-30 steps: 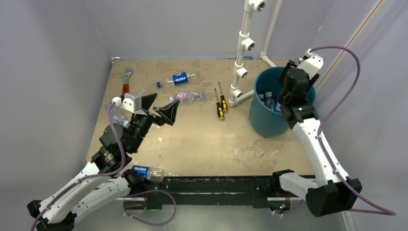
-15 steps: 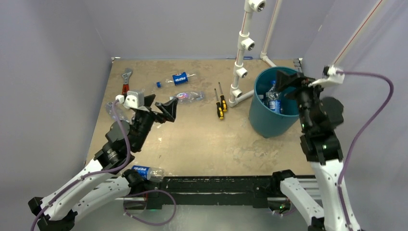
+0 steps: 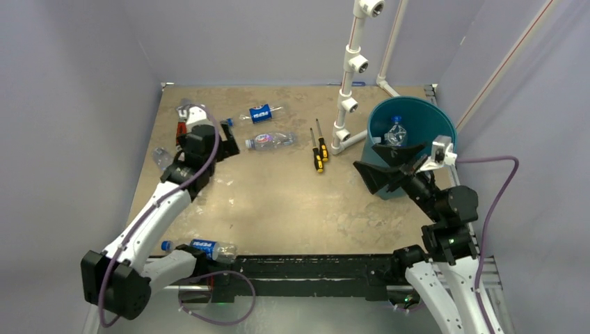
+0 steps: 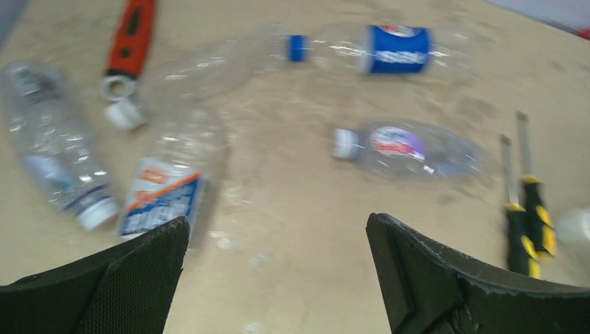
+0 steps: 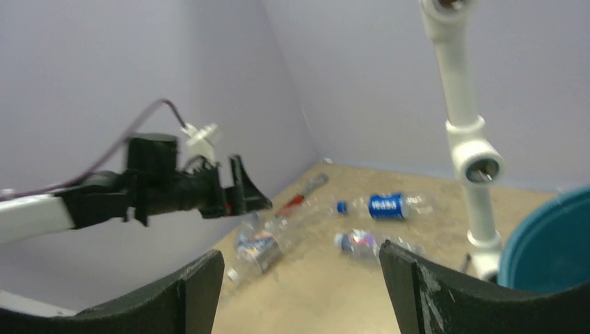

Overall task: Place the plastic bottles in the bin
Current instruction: Pick up the plastic bottle at the center of the board.

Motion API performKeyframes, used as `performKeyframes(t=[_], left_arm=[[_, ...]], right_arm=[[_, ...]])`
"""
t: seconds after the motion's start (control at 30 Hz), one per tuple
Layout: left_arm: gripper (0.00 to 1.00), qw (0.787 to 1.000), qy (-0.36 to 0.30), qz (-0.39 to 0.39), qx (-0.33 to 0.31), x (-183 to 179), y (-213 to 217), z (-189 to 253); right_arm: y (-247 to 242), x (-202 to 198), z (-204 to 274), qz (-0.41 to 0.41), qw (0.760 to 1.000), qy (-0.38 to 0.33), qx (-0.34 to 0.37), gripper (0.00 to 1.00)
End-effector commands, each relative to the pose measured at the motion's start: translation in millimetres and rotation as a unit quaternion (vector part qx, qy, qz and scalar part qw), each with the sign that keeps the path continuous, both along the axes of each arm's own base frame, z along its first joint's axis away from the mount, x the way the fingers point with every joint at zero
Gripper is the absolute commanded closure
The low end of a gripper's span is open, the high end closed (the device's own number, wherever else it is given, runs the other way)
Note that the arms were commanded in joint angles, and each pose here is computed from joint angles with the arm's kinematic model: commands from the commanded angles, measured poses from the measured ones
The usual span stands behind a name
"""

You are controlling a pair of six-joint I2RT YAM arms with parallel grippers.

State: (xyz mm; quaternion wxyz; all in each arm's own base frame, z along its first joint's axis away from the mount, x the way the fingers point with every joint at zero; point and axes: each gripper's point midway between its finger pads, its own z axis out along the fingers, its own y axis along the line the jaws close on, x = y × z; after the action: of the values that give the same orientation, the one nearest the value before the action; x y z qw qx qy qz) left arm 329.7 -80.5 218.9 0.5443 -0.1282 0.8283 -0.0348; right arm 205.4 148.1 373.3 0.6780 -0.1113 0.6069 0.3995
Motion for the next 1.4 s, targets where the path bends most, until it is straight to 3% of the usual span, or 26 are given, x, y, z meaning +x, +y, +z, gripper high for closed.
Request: performKeyframes(t=[0.0, 0.3, 0.6, 0.8, 1.17, 1.37], left_arm=[[0.01, 0.995, 0.055, 0.076, -0.042, 13.5, 52.2, -13.9], [0.01, 0.978, 0.090, 0.184, -0.030, 31.6, 104.5, -54.0], [0.01, 0.981, 0.133, 0.128, 0.057, 56.1, 108.5, -76.0], [0.01, 0.965, 0.221, 0.101, 0.101, 59.1, 115.0, -117.1], [0.01, 0.954, 0.262, 0.097, 0.105, 61.6, 129.0, -146.3], [0.16, 0.955, 0.278, 0.070, 0.074, 70.2, 114.8, -164.2]], right_arm=[[11.9, -31.4, 26.0, 0.059, 0.995, -0.067, 0.034, 0.14], [25.2, -47.4, 9.4, 0.098, 0.992, -0.072, 0.041, 0.14], [25.4, -59.3, 8.3, 0.102, 0.991, -0.077, 0.035, 0.14], [23.4, -62.5, 10.0, 0.097, 0.992, -0.081, 0.028, 0.14], [22.9, -65.2, 8.4, 0.093, 0.992, -0.086, 0.017, 0.14], [25.5, -64.4, 6.9, 0.098, 0.992, -0.081, 0.014, 0.14]])
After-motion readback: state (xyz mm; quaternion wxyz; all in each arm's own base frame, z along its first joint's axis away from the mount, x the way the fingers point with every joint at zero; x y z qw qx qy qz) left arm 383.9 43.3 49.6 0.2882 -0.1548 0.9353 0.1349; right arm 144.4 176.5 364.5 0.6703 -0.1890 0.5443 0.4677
